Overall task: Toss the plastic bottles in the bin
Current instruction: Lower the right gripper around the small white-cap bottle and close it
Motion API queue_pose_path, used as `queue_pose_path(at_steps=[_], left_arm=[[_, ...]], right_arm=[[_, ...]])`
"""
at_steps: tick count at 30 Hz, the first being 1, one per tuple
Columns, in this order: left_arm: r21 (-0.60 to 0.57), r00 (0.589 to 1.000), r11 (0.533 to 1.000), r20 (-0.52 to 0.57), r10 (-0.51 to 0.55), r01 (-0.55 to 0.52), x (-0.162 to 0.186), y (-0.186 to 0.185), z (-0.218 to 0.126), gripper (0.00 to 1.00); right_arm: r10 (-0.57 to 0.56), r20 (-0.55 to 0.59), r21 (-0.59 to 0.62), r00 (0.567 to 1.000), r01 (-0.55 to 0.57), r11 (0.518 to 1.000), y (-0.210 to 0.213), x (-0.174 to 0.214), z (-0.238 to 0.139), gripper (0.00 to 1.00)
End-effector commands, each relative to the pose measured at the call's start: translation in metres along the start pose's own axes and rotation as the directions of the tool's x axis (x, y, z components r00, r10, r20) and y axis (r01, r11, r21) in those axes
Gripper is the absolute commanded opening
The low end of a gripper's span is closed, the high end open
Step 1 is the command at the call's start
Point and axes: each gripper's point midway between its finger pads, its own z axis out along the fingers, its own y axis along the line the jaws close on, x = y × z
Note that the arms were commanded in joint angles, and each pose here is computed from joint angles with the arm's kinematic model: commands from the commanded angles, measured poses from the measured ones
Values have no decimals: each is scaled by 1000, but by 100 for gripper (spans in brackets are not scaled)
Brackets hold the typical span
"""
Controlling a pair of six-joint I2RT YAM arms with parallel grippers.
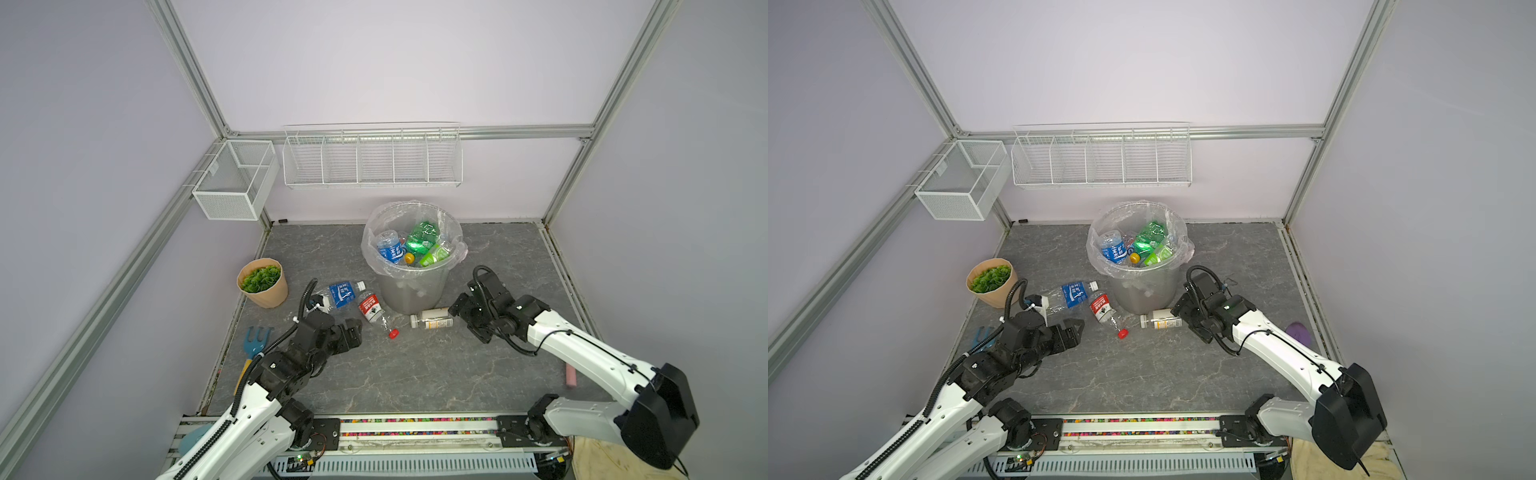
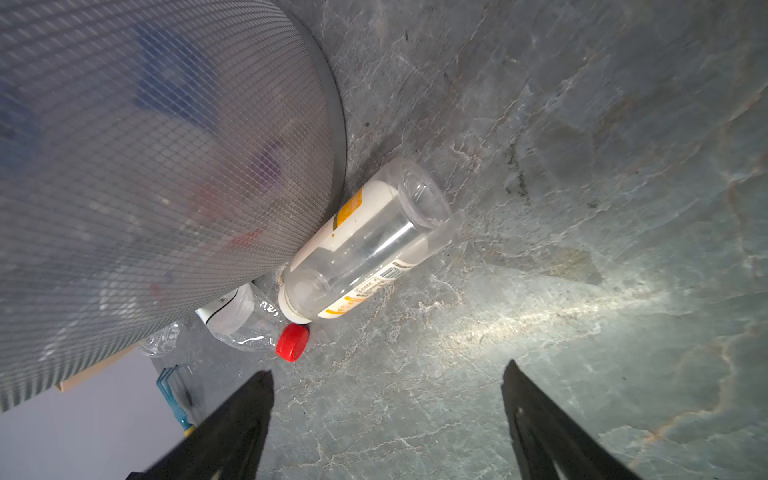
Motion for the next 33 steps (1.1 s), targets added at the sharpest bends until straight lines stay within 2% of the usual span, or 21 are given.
queue_pose_path(at_steps=[1,7,14,18,33], left_arm=[[-20,1000,1000,-7,-19,19,6,8,0,97],[-24,1000,1000,-6,-19,19,10,13,-3,97],[-26,1000,999,-2,-21,21,11,16,-5,97],[-25,1000,999,-2,-24,24,12,17,-6,97],[-19,999,999,-2,-37,36,16,20,-9,97]], right_arm=[[111,-30,-35,993,-112,993,6,3,9,89],[159,-34,-33,987,-160,987,8,1,17,89],[263,-62,33,963,-261,965,-10,8,37,89],[279,-76,29,957,-278,960,-8,9,43,89],[453,-125,13,883,-455,890,-2,4,77,89]])
